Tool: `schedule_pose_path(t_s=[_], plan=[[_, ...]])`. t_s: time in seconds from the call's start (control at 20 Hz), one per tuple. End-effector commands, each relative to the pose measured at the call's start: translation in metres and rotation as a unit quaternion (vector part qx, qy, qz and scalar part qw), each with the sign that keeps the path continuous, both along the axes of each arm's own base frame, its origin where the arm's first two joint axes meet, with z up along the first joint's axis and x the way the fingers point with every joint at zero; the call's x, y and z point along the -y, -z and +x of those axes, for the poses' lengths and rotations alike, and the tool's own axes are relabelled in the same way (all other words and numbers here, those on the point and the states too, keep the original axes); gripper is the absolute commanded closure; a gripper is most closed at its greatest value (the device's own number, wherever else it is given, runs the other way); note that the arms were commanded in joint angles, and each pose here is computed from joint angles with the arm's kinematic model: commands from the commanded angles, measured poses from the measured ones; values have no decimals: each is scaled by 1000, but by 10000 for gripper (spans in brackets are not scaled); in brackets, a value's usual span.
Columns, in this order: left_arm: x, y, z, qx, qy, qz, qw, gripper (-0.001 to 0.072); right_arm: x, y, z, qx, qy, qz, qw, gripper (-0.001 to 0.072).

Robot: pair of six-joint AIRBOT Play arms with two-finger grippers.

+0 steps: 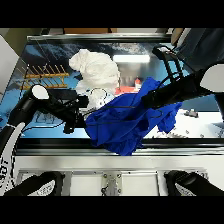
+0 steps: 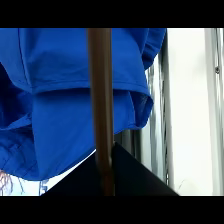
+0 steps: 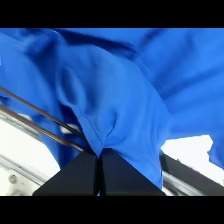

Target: Fold the clothes and pants, and hang the long-sleeved shirts on hangers.

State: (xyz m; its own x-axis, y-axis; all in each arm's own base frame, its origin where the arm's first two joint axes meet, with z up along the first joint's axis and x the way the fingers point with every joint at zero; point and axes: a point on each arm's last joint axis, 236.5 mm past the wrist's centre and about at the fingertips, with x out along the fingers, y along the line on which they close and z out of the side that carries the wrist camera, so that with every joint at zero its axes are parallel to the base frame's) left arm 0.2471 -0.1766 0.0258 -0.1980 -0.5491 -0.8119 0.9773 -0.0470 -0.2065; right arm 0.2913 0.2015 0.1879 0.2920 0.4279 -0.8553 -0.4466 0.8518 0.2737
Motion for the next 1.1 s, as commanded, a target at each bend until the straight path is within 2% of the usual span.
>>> schedule_pose_path(t_s=[0.0, 0.25, 0.65, 0.7, 0.75, 0.8, 1.05], plan=[[1, 0, -1, -1, 3, -1, 1000, 699, -38, -14, -5, 30, -60, 49, 997, 703], [1, 0, -2, -4, 4, -1, 1000, 699, -84, -16, -25, 38, -139, 79, 986, 703], [1, -1, -3, -5, 5, -1, 1000, 699, -91, -17, -23, 46, -141, 85, 985, 687], [1, -1, -3, -5, 6, -1, 1000, 699, -91, -17, -23, 45, -141, 85, 985, 568], [1, -1, -3, -5, 6, -1, 1000, 699, -90, -17, -25, 44, -142, 83, 985, 249], [1, -1, -3, -5, 5, -1, 1000, 699, -89, -18, -25, 45, -141, 84, 985, -4], [0, -1, -3, -5, 5, -1, 1000, 699, -51, -27, -27, 57, -143, 60, 986, -8]])
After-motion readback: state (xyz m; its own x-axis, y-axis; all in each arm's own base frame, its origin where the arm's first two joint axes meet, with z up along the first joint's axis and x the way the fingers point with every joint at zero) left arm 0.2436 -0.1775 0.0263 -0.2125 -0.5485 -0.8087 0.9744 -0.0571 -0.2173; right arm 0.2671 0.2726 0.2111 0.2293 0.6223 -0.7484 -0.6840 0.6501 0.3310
